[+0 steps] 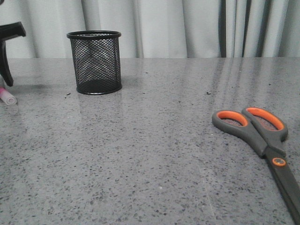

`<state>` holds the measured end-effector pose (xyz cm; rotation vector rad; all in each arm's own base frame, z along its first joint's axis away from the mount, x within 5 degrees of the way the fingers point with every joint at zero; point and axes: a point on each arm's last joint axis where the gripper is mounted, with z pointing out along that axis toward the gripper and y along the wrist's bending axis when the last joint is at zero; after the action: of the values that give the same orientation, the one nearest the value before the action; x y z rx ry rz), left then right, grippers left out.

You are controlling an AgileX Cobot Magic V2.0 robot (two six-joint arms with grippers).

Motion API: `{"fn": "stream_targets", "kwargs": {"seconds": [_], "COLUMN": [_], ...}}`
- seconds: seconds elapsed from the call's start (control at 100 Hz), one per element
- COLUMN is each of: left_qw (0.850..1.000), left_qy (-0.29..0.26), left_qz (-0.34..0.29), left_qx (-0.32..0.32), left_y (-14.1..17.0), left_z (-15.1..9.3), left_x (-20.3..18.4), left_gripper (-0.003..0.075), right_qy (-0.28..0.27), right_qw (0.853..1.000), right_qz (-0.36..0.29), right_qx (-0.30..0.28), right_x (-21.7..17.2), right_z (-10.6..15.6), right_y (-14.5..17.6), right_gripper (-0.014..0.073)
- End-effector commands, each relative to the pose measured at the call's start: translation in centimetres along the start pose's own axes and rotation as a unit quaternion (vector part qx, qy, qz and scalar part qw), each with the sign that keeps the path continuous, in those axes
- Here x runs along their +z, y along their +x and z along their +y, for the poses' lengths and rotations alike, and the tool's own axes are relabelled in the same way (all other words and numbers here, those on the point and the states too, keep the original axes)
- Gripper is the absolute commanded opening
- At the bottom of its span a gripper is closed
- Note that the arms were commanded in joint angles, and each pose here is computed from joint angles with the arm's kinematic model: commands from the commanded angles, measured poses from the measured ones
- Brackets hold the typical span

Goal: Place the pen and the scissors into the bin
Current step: 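Lower the left gripper onto the pink marker and grasp it, then lift the pink marker upright and drop it into the mesh cup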

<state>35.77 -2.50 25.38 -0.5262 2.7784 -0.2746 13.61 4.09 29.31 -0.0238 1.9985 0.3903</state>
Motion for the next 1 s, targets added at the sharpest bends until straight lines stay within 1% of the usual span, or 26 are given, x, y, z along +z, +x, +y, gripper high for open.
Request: {"fn": "stream_targets", "kwargs": {"seconds": [0.0,0.08,0.11,0.16,0.23,0.28,0.35,0.41,0.45,0.49,0.53,0.58,0.59,0.61,0.62,0.63,0.66,0.7,0.71,0.72,0.73,0.79,0.81,0.88,0.94,0.99], "left_qw": [1.0,1.0,1.0,1.0,0.999,0.999,0.998,0.997,0.995,0.99,0.98,0.959,0.952,0.941,0.935,0.931,0.908,0.886,0.875,0.869,0.867,0.837,0.831,0.819,0.815,0.816], "left_qy": [0.014,0.008,0.004,-0.001,-0.007,-0.007,-0.006,0.006,0.025,0.059,0.099,0.147,0.154,0.175,0.179,0.192,0.215,0.251,0.26,0.262,0.27,0.295,0.304,0.329,0.328,0.323], "left_qz": [-0.027,-0.02,-0.019,-0.019,-0.016,-0.016,-0.016,-0.034,-0.06,-0.093,-0.144,-0.21,-0.231,-0.26,-0.271,-0.279,-0.324,-0.36,-0.379,-0.387,-0.389,-0.426,-0.43,-0.429,-0.428,-0.424], "left_qx": [-0.007,-0.004,-0.003,0.006,0.031,0.051,0.065,0.071,0.076,0.082,0.1,0.119,0.13,0.128,0.142,0.137,0.155,0.151,0.151,0.164,0.156,0.178,0.18,0.19,0.212,0.225], "left_y": [-0.7,-0.7,-0.7,-0.7,-0.7,-0.7,-0.7,-0.9,-1.2,-1.4,-1.7,-1.8,-1.8,-1.8,-1.7,-1.7,-1.4,-1.0,-0.7,-0.5,-0.4,0.6,1.0,2.0,2.5,2.7], "left_z": [-0.3,-0.2,-0.2,-0.1,0.1,0.1,0.0,-0.2,-0.7,-1.5,-2.5,-3.9,-4.2,-4.6,-4.9,-5.2,-6.0,-6.9,-7.2,-7.5,-7.6,-9.0,-9.4,-10.8,-11.7,-12.5], "left_x": [-1.3,-0.7,-0.6,-0.5,-0.4,-0.4,-0.4,-0.7,-1.4,-2.3,-3.9,-6.1,-6.8,-8.0,-8.3,-8.7,-10.5,-12.3,-13.2,-13.4,-13.7,-15.5,-15.8,-16.0,-15.5,-14.7], "left_gripper": [0.0316,0.0308,0.0295,0.0246,0.0116,-0.002,-0.0018,-0.0018,-0.0018,-0.0018,-0.0018,-0.0018,-0.0018,-0.0018,-0.0018,-0.0018,-0.0018,-0.0018,-0.0018,-0.0018,-0.0018,-0.0018,-0.0018,-0.0018,-0.0018,-0.0018], "right_qy": [-0.008,-0.007,-0.007,-0.007,-0.007,-0.007,-0.006,-0.006,-0.006,-0.006,-0.006,-0.006,-0.006,-0.006,-0.006,-0.006,-0.006,-0.007,-0.007,-0.007,-0.007,-0.007,-0.008,-0.008,-0.008,-0.008], "right_qw": [0.999,0.999,0.999,0.999,0.999,0.999,0.999,0.999,0.999,0.999,0.999,0.999,0.999,0.999,0.999,0.999,0.999,0.999,0.999,0.999,0.999,0.999,0.999,0.999,0.999,0.999], "right_qz": [-0.042,-0.037,-0.037,-0.036,-0.036,-0.036,-0.035,-0.035,-0.035,-0.035,-0.035,-0.035,-0.035,-0.035,-0.035,-0.035,-0.035,-0.036,-0.036,-0.036,-0.037,-0.041,-0.042,-0.044,-0.045,-0.044], "right_qx": [-0.003,-0.003,-0.003,-0.003,-0.003,-0.003,-0.003,-0.003,-0.003,-0.003,-0.003,-0.003,-0.003,-0.003,-0.003,-0.003,-0.003,-0.002,-0.002,-0.002,-0.002,-0.002,-0.001,-0.001,0.0,0.0], "right_x": [-0.1,0.1,0.1,0.2,0.2,0.2,0.2,0.2,0.2,0.2,0.2,0.2,0.2,0.2,0.2,0.2,0.2,0.2,0.2,0.2,0.2,0.2,0.2,0.2,0.2,0.2], "right_z": [0.4,0.4,0.4,0.4,0.4,0.4,0.4,0.4,0.4,0.4,0.4,0.4,0.4,0.4,0.4,0.4,0.4,0.4,0.4,0.4,0.4,0.4,0.4,0.4,0.4,0.4], "right_y": [-1.6,-1.5,-1.5,-1.5,-1.5,-1.5,-1.5,-1.5,-1.5,-1.5,-1.5,-1.5,-1.5,-1.5,-1.5,-1.5,-1.5,-1.5,-1.5,-1.5,-1.5,-1.6,-1.6,-1.7,-1.7,-1.7], "right_gripper": [0.0399,0.0399,0.0399,0.0399,0.0399,0.0399,0.0399,0.0399,0.0399,0.0399,0.0399,0.0399,0.0399,0.0399,0.0399,0.0399,0.0399,0.0399,0.0399,0.0399,0.0399,0.0399,0.0399,0.0399,0.0399,0.0399]}}
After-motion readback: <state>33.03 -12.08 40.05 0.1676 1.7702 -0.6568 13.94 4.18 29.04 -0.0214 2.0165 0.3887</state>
